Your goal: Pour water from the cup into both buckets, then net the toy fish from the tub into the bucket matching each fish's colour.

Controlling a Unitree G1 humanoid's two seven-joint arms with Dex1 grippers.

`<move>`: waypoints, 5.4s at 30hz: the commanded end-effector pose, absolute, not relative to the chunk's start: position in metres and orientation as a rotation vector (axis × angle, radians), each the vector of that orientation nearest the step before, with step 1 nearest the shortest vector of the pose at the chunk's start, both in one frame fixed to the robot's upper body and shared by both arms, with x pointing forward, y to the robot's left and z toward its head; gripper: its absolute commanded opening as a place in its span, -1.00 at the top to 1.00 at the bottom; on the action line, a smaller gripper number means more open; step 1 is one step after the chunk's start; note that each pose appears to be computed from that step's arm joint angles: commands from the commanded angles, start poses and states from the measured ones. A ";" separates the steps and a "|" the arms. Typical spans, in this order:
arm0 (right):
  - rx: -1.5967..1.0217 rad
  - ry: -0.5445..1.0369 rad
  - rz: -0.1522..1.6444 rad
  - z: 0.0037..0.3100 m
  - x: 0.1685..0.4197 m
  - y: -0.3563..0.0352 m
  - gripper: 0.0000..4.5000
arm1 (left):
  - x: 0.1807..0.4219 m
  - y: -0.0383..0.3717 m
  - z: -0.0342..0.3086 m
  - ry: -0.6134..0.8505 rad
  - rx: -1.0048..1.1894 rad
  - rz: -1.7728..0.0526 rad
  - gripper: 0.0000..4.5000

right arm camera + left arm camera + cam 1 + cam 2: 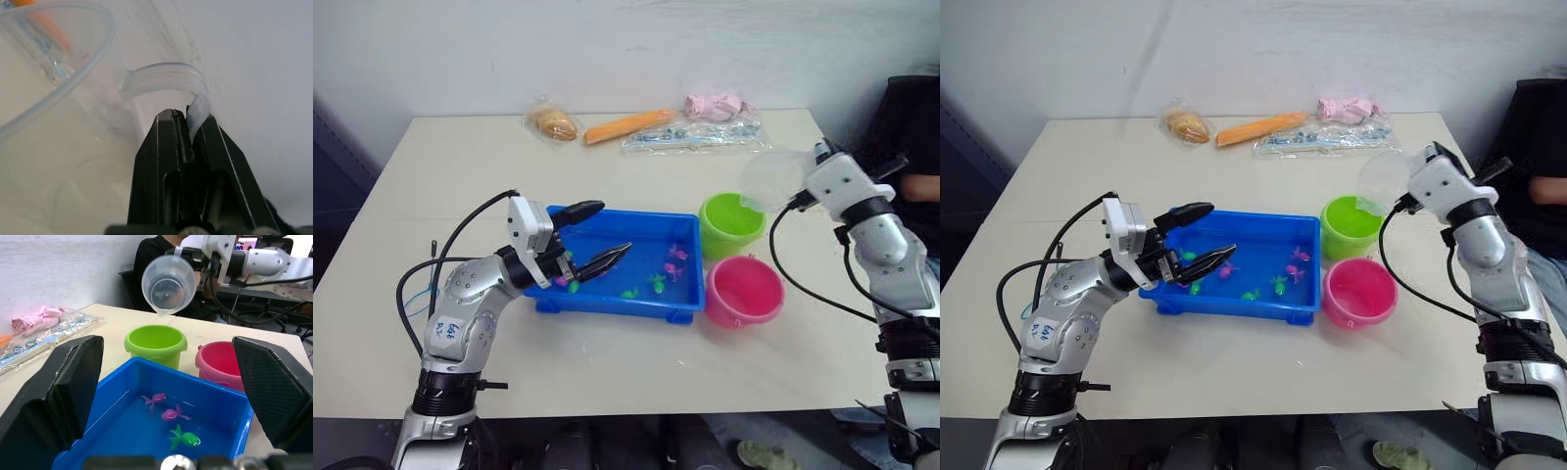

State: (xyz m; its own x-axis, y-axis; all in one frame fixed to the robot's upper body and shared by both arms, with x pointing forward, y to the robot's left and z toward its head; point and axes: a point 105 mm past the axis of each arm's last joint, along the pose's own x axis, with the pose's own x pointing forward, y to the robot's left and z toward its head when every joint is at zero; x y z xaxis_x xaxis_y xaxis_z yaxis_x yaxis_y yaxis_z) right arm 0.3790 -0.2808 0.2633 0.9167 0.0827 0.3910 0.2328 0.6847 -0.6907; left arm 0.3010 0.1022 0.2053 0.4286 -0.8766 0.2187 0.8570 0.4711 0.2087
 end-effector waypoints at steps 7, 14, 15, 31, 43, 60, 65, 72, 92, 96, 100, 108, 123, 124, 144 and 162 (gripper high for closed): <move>0.017 -0.356 -0.232 0.268 0.322 -0.362 0.97 | 0.274 0.090 0.217 -0.324 0.079 -1.310 -1.00; 0.194 -0.136 -0.280 0.196 0.296 -0.363 0.97 | 0.259 0.091 0.204 -0.267 0.155 -1.456 -1.00; 0.203 -0.129 -0.284 0.192 0.295 -0.361 0.97 | 0.259 0.091 0.203 -0.263 0.160 -1.461 -1.00; 0.202 -0.066 -0.372 0.122 0.313 -0.339 0.97 | 0.264 0.083 0.203 -0.273 0.172 -1.473 -1.00; 0.157 -0.027 -0.373 0.100 0.315 -0.335 0.97 | 0.271 0.092 0.204 -0.275 0.214 -1.428 -1.00; 0.098 0.057 -0.397 0.095 0.232 -0.334 -0.95 | 0.269 0.110 0.196 -0.215 0.232 -1.398 -1.00; -0.109 -0.121 -0.065 0.165 0.209 -0.305 -0.95 | 0.277 0.154 0.187 -0.139 0.199 -1.190 -1.00; -0.270 -0.248 0.461 0.212 0.213 -0.235 -0.95 | 0.277 0.238 0.180 -0.098 0.212 -0.805 -1.00; -0.408 -0.254 1.049 0.191 0.227 -0.147 -0.95 | 0.150 0.429 0.098 0.143 -0.024 0.235 -1.00; -0.398 -0.294 1.063 0.194 0.224 -0.145 -0.95 | 0.160 0.422 0.095 0.159 -0.045 0.240 -1.00; -0.380 -0.345 1.082 0.202 0.219 -0.142 -0.95 | 0.200 0.415 0.091 0.293 -0.136 0.286 -1.00; -0.374 -0.379 1.122 0.207 0.213 -0.135 -0.95 | 0.293 0.380 0.122 0.396 -0.095 0.158 -1.00; -0.397 -0.379 1.048 0.207 0.210 -0.139 -0.95 | 0.362 0.390 0.119 0.518 -0.052 0.282 -1.00; -0.397 -0.377 1.041 0.206 0.210 -0.139 -0.95 | 0.361 0.391 0.118 0.523 -0.055 0.283 -1.00; -0.418 -0.365 1.024 0.206 0.210 -0.140 -1.00 | 0.349 0.382 0.052 0.749 -0.132 0.212 0.05; -0.407 -0.302 1.060 0.219 0.209 -0.139 -1.00 | 0.354 0.321 0.251 -0.069 0.256 -0.529 1.00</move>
State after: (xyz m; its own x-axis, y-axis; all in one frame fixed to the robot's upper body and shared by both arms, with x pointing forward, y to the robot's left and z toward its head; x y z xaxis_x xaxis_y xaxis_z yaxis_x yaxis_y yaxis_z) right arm 0.2147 -0.1437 0.2121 0.4853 0.8735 0.0374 -0.7670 0.4459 -0.4613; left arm 0.3654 0.3413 0.2318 0.9285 -0.3688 -0.0442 0.3711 0.9164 0.1498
